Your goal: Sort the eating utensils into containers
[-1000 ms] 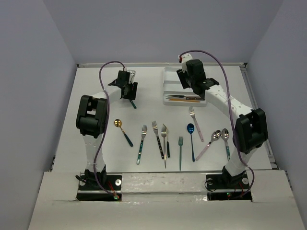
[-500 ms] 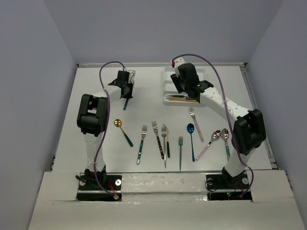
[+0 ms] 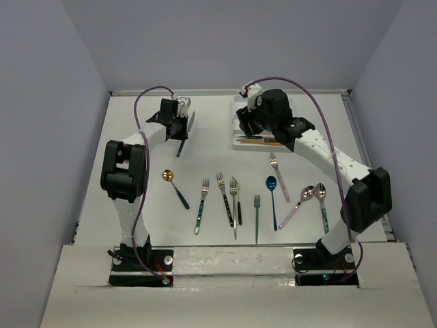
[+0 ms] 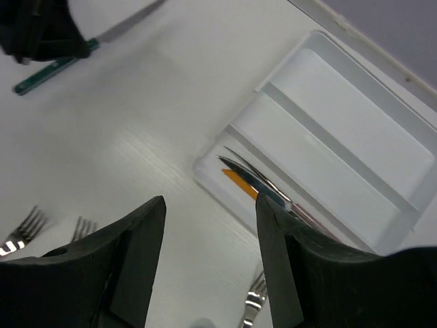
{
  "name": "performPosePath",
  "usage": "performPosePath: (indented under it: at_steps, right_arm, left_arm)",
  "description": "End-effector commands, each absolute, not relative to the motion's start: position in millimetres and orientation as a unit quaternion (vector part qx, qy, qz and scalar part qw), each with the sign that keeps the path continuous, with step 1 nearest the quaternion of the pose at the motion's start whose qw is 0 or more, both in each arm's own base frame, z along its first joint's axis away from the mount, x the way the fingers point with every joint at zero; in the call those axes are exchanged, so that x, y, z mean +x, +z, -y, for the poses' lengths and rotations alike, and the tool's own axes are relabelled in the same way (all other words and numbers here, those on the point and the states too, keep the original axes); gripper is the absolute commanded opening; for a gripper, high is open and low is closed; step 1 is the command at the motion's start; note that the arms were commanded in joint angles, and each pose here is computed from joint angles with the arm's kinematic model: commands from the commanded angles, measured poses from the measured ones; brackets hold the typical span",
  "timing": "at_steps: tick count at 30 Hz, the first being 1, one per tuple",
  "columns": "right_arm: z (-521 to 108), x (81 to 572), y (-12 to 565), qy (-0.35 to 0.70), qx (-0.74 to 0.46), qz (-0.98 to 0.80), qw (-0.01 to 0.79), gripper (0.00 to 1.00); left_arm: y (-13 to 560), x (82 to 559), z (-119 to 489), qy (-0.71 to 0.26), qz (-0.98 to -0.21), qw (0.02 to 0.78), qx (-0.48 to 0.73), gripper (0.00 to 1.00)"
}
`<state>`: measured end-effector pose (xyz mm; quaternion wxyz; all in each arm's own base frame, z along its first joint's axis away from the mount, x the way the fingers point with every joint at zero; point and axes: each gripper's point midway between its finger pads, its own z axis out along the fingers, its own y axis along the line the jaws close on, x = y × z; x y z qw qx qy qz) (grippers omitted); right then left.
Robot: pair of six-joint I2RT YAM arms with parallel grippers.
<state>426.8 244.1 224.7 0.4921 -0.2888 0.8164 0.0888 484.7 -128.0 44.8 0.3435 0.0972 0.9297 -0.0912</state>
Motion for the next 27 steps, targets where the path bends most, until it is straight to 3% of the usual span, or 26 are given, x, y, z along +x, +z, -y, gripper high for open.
performPosePath:
  at_steps: [1, 7, 13, 14, 19, 22, 27]
  right_arm:
    - [-308, 379, 300, 0.29, -0.381, -0.687, 0.546, 0.64]
    - [-334, 346, 334, 0.423, -0.432, -0.583, 0.543, 0.67]
    - [-344, 324, 395, 0.529, -0.465, -0.414, 0.577, 0.66]
    - [-348, 317, 394, 0.577, -0.453, -0.401, 0.548, 0.65]
    - [-358, 321, 391, 0.656, -0.437, -0.358, 0.501, 0.66]
    - [-363, 327, 395, 0.668, -0.443, -0.346, 0.488, 0.8]
    - [-369, 322, 386, 0.664, -0.45, -0.332, 0.496, 0.84]
  left_arm:
    - [206, 482, 155, -0.181, -0.843, 0.489, 0.134, 0.0]
    - [335, 431, 175, -0.276, -0.751, 0.575, 0.171, 0.0]
    - [411, 371, 190, -0.35, -0.662, 0.627, 0.215, 0.0]
    - [428, 355, 191, -0.363, -0.644, 0.636, 0.221, 0.0]
    - [437, 331, 200, -0.399, -0.623, 0.626, 0.246, 0.0]
    - [439, 323, 206, -0.416, -0.611, 0.621, 0.26, 0.0]
    - [437, 324, 206, -0.416, -0.609, 0.623, 0.261, 0.0]
